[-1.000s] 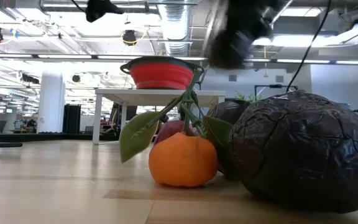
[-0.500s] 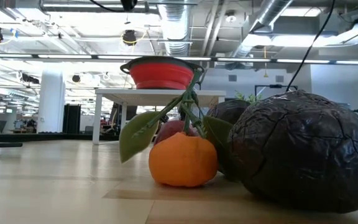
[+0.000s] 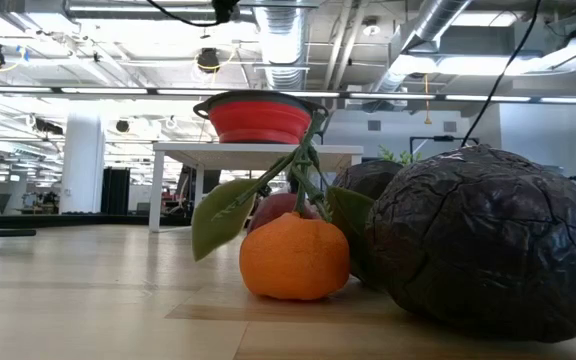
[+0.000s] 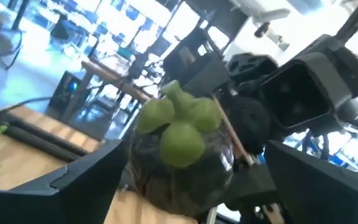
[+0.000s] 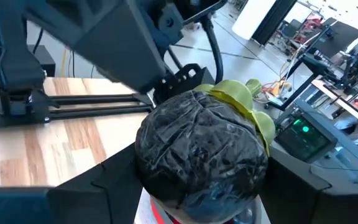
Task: Pick & Place Fruit
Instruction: Put the purple mangosteen into the red strainer bowl on the shelf
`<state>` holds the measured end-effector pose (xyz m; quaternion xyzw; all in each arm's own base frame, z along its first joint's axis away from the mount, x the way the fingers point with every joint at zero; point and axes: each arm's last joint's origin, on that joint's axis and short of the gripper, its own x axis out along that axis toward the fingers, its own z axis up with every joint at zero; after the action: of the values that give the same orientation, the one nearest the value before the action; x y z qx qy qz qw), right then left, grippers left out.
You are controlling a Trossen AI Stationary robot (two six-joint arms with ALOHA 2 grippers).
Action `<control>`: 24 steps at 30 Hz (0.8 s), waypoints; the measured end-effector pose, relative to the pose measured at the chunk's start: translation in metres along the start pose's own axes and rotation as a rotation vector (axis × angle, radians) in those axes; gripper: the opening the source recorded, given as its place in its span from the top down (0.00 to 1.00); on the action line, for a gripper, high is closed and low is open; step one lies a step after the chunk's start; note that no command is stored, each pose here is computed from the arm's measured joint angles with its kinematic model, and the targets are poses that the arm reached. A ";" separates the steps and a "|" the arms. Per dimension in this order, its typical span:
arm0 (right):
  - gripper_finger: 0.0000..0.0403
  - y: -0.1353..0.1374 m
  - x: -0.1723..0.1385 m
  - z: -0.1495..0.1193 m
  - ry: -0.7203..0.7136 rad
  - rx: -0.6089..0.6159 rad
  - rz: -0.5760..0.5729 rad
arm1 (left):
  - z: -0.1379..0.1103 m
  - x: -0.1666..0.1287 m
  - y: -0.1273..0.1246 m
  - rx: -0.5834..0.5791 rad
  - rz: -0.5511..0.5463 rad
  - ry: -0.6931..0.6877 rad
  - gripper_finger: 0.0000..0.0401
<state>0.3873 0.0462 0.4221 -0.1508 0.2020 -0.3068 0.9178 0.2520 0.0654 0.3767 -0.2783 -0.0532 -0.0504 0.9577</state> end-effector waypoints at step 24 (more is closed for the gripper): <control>0.18 0.000 0.000 -0.013 0.102 0.020 0.076 | -0.010 0.021 0.013 0.036 -0.013 -0.031 0.44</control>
<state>0.3817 0.0444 0.4107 -0.1182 0.2509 -0.2811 0.9187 0.2750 0.0694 0.3647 -0.2615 -0.0708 -0.0516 0.9612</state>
